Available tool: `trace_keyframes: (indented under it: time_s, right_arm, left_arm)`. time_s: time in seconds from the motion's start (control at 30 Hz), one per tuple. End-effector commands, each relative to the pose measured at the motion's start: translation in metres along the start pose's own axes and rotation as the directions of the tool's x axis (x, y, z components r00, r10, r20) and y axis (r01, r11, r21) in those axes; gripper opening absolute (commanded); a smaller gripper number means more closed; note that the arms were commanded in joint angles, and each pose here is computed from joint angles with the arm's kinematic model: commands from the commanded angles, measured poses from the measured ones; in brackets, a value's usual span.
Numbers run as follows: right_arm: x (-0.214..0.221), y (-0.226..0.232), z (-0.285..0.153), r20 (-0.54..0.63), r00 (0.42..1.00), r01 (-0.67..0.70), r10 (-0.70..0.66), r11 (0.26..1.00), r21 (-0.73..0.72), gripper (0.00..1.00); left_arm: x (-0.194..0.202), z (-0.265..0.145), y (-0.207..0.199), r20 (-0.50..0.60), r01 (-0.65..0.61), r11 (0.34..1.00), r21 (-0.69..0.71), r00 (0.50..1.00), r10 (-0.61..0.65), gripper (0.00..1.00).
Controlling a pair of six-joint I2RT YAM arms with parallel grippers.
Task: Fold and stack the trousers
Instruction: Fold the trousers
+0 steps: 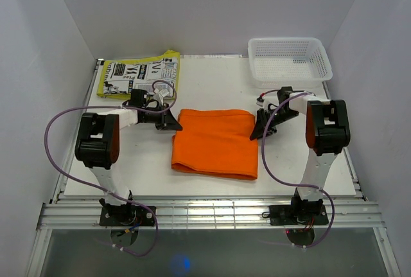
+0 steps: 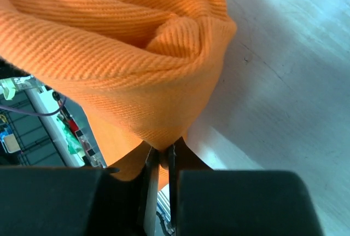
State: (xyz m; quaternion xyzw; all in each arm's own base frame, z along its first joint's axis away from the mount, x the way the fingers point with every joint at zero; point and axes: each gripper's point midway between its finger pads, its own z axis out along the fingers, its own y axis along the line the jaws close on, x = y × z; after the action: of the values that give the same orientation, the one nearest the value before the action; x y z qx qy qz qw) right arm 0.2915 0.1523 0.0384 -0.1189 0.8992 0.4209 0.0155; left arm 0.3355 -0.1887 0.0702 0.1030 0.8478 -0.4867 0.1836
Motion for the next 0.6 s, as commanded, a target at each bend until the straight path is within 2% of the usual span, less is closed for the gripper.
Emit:
trace_keyframes:
  time_s: [0.0,0.07,0.1,0.17,0.2,0.23,0.27,0.3,0.33,0.37,0.4,0.5,0.57]
  right_arm:
    - [-0.016,-0.001,-0.003,0.034,0.999,0.033,-0.033,0.999,0.009,0.08]
    - [-0.025,0.000,-0.003,0.050,0.997,0.052,-0.052,0.999,0.008,0.08]
    - [-0.028,0.001,-0.002,0.052,0.997,0.053,-0.053,0.999,-0.001,0.08]
    - [-0.039,0.007,-0.003,0.057,0.995,0.086,-0.086,0.996,0.001,0.21]
    - [-0.041,0.011,-0.004,0.058,0.994,0.097,-0.097,0.995,-0.009,0.37]
    - [-0.044,0.013,-0.007,0.062,0.992,0.110,-0.109,0.994,-0.008,0.46]
    - [-0.049,0.017,-0.014,0.067,0.988,0.138,-0.139,0.990,0.018,0.53]
    - [-0.051,0.019,-0.019,0.072,0.985,0.157,-0.160,0.987,0.040,0.65]
    - [-0.053,0.019,-0.026,0.079,0.981,0.175,-0.179,0.983,0.063,0.68]
    - [-0.056,0.028,-0.036,0.094,0.966,0.233,-0.241,0.968,0.088,0.72]
    - [-0.054,0.033,-0.043,0.097,0.961,0.251,-0.261,0.963,0.099,0.78]
    - [-0.050,0.053,-0.064,0.134,0.930,0.323,-0.343,0.934,0.153,0.89]
    - [-0.044,0.074,-0.075,0.163,0.908,0.366,-0.386,0.920,0.141,0.89]
  left_arm:
    - [-0.019,-0.022,0.015,0.065,-0.061,0.995,-0.075,0.996,0.066,0.17]
    - [-0.026,-0.036,0.031,0.081,-0.049,0.988,-0.147,0.995,0.062,0.22]
    - [-0.028,-0.041,0.032,0.082,-0.056,0.986,-0.160,0.994,0.070,0.30]
    - [-0.037,-0.060,0.034,0.090,-0.079,0.980,-0.183,0.991,0.097,0.37]
    - [-0.042,-0.067,0.026,0.087,-0.125,0.974,-0.189,0.986,0.144,0.44]
    - [-0.036,-0.072,0.019,0.057,-0.117,0.976,-0.182,0.990,0.129,0.49]
    - [-0.046,-0.078,0.005,0.054,-0.210,0.965,-0.157,0.974,0.221,0.63]
    - [-0.043,-0.086,-0.013,0.047,-0.229,0.964,-0.137,0.970,0.237,0.73]
    - [-0.043,-0.091,-0.024,0.051,-0.256,0.959,-0.123,0.963,0.264,0.80]
    - [-0.042,-0.095,-0.035,0.058,-0.295,0.950,-0.101,0.952,0.302,0.80]
    - [-0.038,-0.102,-0.063,0.083,-0.333,0.942,-0.041,0.939,0.335,0.81]
    - [-0.015,-0.100,-0.095,0.090,-0.338,0.939,0.068,0.939,0.332,0.79]
    - [0.011,-0.085,-0.120,0.043,-0.373,0.918,0.132,0.928,0.371,0.72]
